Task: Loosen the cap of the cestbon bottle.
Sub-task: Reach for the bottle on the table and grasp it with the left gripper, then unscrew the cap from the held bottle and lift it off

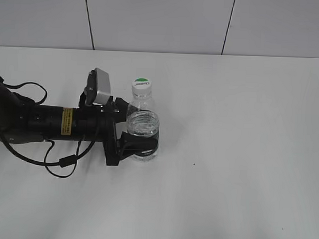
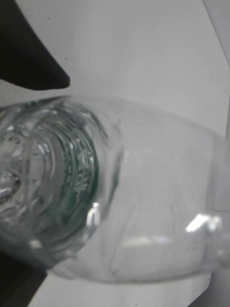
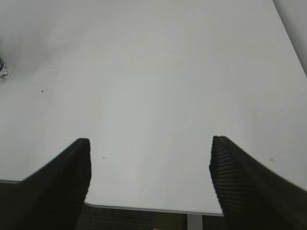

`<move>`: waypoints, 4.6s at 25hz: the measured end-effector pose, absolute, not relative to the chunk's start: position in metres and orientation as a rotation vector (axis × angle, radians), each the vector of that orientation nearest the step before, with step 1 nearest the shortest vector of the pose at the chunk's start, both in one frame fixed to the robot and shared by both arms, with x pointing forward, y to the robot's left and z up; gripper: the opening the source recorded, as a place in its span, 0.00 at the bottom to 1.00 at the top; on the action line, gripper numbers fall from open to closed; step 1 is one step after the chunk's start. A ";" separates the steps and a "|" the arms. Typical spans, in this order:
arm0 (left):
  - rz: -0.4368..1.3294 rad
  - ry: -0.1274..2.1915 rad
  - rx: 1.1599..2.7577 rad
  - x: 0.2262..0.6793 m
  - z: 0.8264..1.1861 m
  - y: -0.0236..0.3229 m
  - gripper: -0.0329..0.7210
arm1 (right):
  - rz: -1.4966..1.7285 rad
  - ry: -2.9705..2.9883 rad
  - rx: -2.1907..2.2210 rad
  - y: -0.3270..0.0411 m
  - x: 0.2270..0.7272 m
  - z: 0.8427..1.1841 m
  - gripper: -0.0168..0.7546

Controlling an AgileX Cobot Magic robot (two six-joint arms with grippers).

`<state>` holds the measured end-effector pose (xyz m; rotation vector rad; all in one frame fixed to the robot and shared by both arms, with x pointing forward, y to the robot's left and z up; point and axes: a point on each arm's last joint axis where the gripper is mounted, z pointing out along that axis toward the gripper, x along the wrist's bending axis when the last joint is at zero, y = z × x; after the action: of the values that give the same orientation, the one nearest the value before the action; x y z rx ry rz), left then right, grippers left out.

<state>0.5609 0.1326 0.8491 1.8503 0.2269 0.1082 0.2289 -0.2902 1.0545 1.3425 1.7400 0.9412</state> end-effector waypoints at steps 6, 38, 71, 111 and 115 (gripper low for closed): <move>0.108 0.229 1.856 0.561 0.849 0.131 0.60 | 0.941 1.740 1.343 -0.290 0.229 1.055 0.79; 0.109 0.236 1.855 0.561 0.849 0.131 0.59 | 0.595 2.205 1.819 -0.280 0.430 1.097 0.57; 0.108 0.234 1.854 0.561 0.849 0.131 0.59 | 0.658 2.811 1.153 -0.050 0.561 1.099 0.55; 0.108 0.234 1.854 0.561 0.849 0.131 0.59 | 0.468 2.909 1.000 0.010 0.564 1.042 0.53; 0.108 0.234 1.854 0.561 0.849 0.131 0.59 | 0.474 2.920 0.975 0.010 0.564 1.042 0.44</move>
<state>0.5610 0.1312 0.8488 1.8541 0.2344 0.1084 0.5636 0.0102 1.0418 0.9748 2.9200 0.4737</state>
